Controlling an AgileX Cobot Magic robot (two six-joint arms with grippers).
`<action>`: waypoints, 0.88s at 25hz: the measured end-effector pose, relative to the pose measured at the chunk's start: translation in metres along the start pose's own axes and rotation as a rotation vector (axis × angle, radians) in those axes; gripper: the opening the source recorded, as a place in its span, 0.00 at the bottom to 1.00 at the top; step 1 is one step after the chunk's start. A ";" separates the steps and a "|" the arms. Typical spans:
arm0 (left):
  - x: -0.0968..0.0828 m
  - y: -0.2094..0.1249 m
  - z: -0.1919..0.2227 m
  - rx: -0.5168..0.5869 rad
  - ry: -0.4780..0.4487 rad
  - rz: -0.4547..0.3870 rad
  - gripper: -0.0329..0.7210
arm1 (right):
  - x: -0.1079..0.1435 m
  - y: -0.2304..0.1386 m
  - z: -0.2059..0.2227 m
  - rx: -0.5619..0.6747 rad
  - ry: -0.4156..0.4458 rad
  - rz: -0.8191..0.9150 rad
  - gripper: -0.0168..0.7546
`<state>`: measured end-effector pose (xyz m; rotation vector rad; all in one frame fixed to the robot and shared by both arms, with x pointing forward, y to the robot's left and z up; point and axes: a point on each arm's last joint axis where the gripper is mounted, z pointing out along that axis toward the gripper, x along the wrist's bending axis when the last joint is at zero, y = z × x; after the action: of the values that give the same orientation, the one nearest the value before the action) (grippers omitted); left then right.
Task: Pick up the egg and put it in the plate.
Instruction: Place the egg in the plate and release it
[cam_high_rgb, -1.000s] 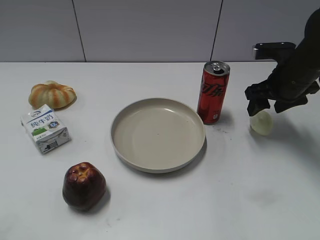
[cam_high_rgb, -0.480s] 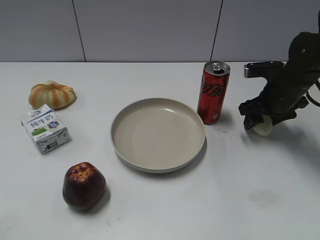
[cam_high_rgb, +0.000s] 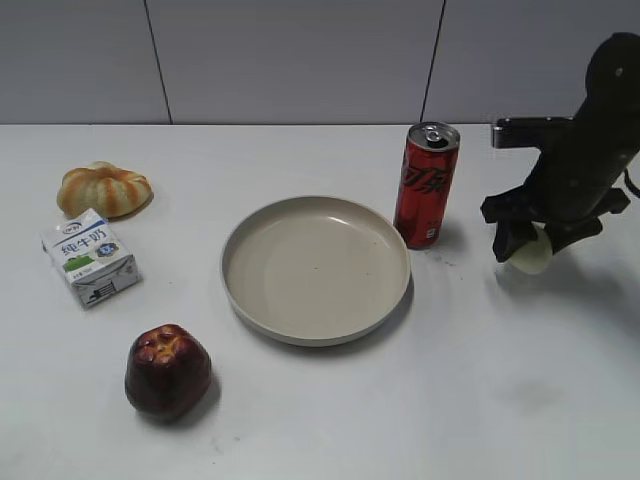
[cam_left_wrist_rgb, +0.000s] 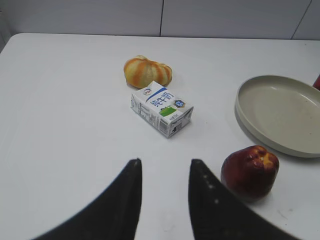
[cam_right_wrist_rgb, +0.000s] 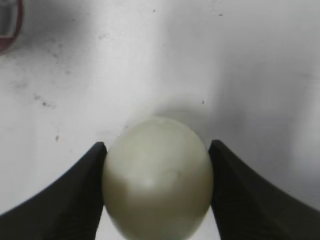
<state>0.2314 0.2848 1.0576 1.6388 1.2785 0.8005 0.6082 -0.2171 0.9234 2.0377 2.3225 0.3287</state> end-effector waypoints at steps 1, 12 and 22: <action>0.000 0.000 0.000 0.000 0.000 0.001 0.35 | 0.010 -0.001 -0.012 -0.009 0.008 -0.027 0.59; 0.000 0.000 0.000 0.000 0.000 0.001 0.35 | 0.156 -0.029 -0.058 -0.273 0.158 -0.387 0.59; 0.000 0.000 0.000 0.000 0.000 0.000 0.35 | 0.170 -0.023 0.004 -0.278 0.151 -0.399 0.61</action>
<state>0.2314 0.2848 1.0576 1.6390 1.2782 0.8006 0.5622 -0.0520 0.9347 1.4335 2.5233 0.7535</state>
